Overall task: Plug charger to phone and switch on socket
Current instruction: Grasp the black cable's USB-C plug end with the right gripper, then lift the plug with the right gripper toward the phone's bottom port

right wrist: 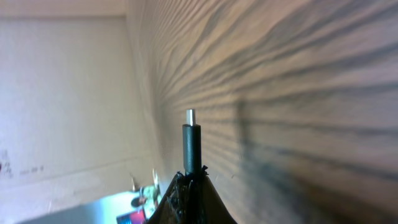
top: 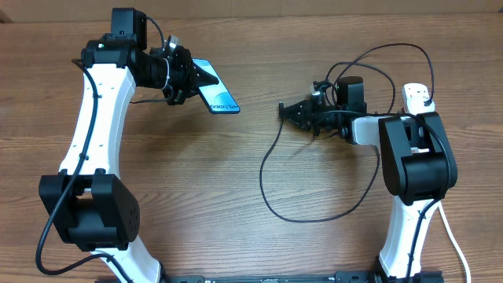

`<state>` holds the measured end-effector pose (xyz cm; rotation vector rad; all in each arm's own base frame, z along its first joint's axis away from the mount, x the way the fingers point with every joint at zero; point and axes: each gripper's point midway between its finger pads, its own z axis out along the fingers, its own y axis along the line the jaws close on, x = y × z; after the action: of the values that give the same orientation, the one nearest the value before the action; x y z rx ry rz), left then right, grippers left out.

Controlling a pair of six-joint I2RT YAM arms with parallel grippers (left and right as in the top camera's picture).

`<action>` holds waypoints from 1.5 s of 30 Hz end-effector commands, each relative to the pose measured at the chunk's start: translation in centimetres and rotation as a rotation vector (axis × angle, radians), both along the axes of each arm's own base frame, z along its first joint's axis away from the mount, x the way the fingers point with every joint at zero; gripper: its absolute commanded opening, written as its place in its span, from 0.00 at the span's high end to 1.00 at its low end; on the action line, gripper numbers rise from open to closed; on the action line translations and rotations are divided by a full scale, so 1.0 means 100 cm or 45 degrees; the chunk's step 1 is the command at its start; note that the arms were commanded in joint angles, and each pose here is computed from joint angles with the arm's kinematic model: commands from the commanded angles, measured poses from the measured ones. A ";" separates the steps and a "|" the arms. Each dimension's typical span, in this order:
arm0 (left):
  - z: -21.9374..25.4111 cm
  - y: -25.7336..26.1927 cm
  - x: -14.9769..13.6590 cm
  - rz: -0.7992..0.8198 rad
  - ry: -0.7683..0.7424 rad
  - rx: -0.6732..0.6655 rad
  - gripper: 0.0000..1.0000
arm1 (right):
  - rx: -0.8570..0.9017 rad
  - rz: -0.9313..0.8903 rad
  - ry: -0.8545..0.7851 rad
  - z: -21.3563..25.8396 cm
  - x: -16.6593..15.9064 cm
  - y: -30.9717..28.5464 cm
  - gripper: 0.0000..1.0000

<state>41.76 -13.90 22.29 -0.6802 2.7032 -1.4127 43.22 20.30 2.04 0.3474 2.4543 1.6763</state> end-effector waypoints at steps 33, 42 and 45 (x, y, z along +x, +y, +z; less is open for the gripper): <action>0.095 -0.039 -0.008 -0.441 -0.609 -0.554 0.96 | -0.164 0.257 -0.538 0.249 -0.147 0.021 0.96; 0.109 -0.040 -0.003 -0.416 -0.532 -0.629 0.96 | -0.058 0.275 -0.559 0.273 -0.159 0.071 0.96; 0.117 -0.041 -0.002 -0.419 -0.503 -0.669 0.96 | -0.020 0.236 -0.591 0.285 -0.153 0.075 0.96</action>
<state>42.58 -17.53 32.18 0.0839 2.2135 -1.9522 27.34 27.73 29.45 -0.3483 2.2110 1.5582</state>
